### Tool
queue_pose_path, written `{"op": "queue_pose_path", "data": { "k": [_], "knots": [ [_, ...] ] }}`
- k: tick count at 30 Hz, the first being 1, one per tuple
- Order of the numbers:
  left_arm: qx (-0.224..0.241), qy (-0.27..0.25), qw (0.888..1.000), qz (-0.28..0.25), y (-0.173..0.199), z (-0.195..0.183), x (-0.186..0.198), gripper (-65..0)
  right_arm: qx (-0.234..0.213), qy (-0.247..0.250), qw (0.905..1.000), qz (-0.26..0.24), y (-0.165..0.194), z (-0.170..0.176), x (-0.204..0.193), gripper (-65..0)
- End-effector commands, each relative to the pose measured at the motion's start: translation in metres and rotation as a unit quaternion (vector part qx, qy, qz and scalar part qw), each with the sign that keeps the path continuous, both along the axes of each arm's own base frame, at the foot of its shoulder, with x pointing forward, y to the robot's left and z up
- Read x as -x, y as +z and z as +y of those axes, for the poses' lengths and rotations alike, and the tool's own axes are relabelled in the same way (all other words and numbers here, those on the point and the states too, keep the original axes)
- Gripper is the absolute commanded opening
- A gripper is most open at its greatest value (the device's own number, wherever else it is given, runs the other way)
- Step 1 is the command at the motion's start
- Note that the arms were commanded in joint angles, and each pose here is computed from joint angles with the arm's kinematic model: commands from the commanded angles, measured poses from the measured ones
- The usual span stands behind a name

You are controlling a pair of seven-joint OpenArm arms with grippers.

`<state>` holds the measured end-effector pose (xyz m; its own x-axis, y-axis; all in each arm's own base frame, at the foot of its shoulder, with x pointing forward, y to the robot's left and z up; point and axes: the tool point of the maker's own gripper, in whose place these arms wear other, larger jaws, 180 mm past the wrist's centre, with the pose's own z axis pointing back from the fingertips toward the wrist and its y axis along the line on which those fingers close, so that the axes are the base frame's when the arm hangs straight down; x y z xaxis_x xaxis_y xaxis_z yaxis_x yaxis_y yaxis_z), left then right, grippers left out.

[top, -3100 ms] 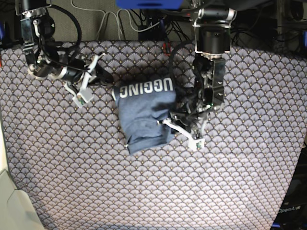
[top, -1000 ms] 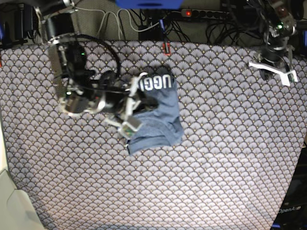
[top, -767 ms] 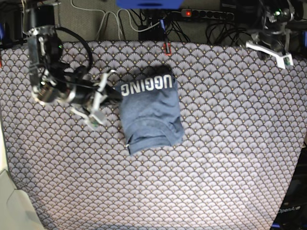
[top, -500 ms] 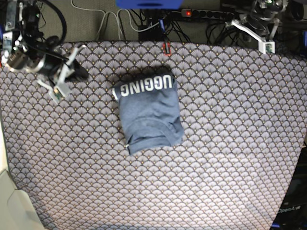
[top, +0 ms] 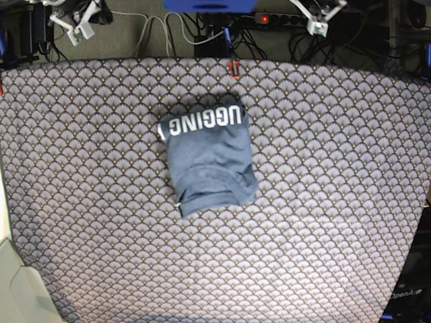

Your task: Fold the T-shirt properly

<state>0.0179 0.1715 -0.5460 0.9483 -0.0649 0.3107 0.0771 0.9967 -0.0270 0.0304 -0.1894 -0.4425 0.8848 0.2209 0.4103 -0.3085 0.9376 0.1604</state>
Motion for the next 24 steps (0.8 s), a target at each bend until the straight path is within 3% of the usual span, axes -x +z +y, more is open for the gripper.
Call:
{"op": "queue_pose_path", "data": {
  "k": [1,7,15,20,24],
  "knots": [
    [0.003,-0.004,1.0,-0.003,-0.005,-0.001,0.004,-64.7,0.005,-0.003,0.9998,0.018,-0.011,-0.005,0.014,-65.0],
    [0.019,0.002,0.998,0.063,-0.066,-0.01,0.047,-64.7,-0.01,-0.065,0.9951,0.074,-0.103,-0.015,0.051,-65.0],
    [0.043,0.01,0.998,0.053,-0.103,-0.038,0.073,-64.7,-0.079,-0.14,0.9807,0.112,-0.173,0.017,0.076,-65.0],
    [0.039,0.017,0.997,0.071,-0.108,-0.046,0.069,-64.7,0.01,-0.177,0.9779,0.11,-0.198,0.001,0.065,-65.0],
    [-0.051,0.01,0.997,0.062,-0.109,-0.014,0.064,-64.7,0.076,-0.139,0.983,0.093,-0.206,0.006,0.05,-65.0]
  ]
}}
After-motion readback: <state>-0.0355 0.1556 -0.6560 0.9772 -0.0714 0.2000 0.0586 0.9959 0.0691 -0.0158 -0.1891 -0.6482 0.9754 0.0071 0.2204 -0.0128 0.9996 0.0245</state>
